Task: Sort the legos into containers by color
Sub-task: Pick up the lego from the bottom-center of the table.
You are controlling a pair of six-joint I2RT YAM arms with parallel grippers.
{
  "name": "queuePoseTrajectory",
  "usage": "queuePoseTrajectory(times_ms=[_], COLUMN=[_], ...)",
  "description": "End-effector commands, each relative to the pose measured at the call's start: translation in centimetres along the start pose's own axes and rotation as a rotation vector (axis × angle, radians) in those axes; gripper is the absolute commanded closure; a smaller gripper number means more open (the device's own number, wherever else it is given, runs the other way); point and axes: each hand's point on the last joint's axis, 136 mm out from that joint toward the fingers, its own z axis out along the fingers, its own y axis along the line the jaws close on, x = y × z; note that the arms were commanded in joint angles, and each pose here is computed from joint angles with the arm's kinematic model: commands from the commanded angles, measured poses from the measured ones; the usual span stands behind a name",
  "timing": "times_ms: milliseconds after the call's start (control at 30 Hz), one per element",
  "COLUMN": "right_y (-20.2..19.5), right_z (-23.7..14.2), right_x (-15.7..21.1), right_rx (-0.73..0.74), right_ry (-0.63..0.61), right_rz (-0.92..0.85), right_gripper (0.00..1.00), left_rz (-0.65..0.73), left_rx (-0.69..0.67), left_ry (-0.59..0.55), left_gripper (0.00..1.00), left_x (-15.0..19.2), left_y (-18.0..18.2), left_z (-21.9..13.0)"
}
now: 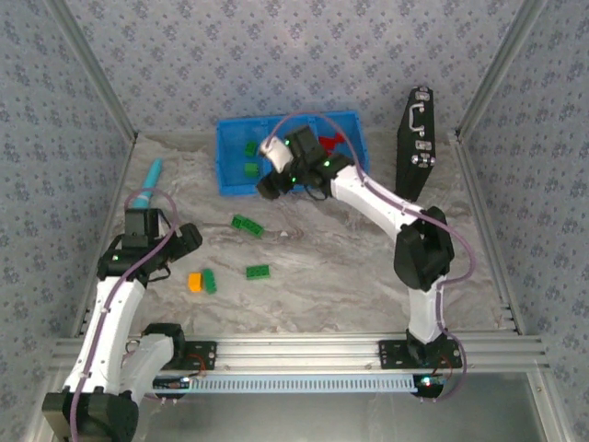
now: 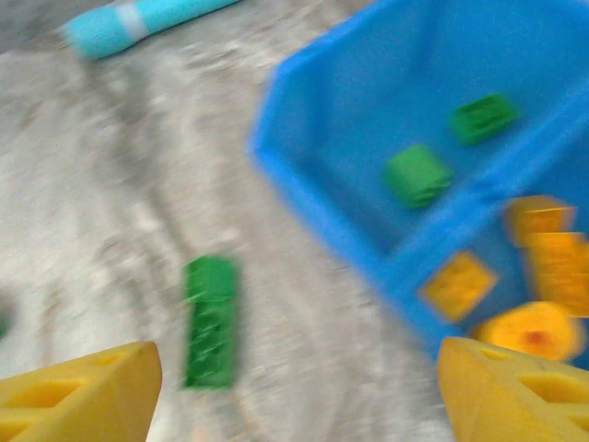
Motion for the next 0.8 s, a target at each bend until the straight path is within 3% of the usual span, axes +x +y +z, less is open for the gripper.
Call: queuePoseTrajectory(times_ms=[0, 100, 200, 333, 467, 767], right_y=[5.4, 10.2, 13.0, 15.0, 16.4, 16.2], right_z=[-0.3, -0.6, -0.9, -0.9, -0.8, 1.7], right_x=[1.9, 5.2, 8.3, 12.4, 15.5, 15.6], right_rx=[-0.172, -0.309, -0.357, -0.368, -0.391, -0.358], right_ry=[0.007, 0.065, 0.133, 0.201, 0.191, 0.121], right_rz=[-0.063, -0.141, -0.224, -0.353, -0.489, -0.623], right_gripper=[0.19, 0.19, 0.19, 0.19, 0.19, 0.16], left_rz=[-0.005, 0.006, 0.022, 0.046, 0.068, 0.103], left_rx=[0.038, 0.059, 0.077, 0.095, 0.104, 0.099], left_ry=[-0.046, -0.049, -0.052, -0.057, -0.056, -0.068], left_gripper=[0.02, 0.02, 0.02, 0.02, 0.02, 0.02], left_x=[-1.5, -2.2, -2.9, -3.8, -4.3, -4.4], left_y=[-1.0, -1.7, -2.4, -3.2, -3.6, -3.5], left_z=[-0.3, -0.1, 0.1, 0.1, 0.2, -0.3])
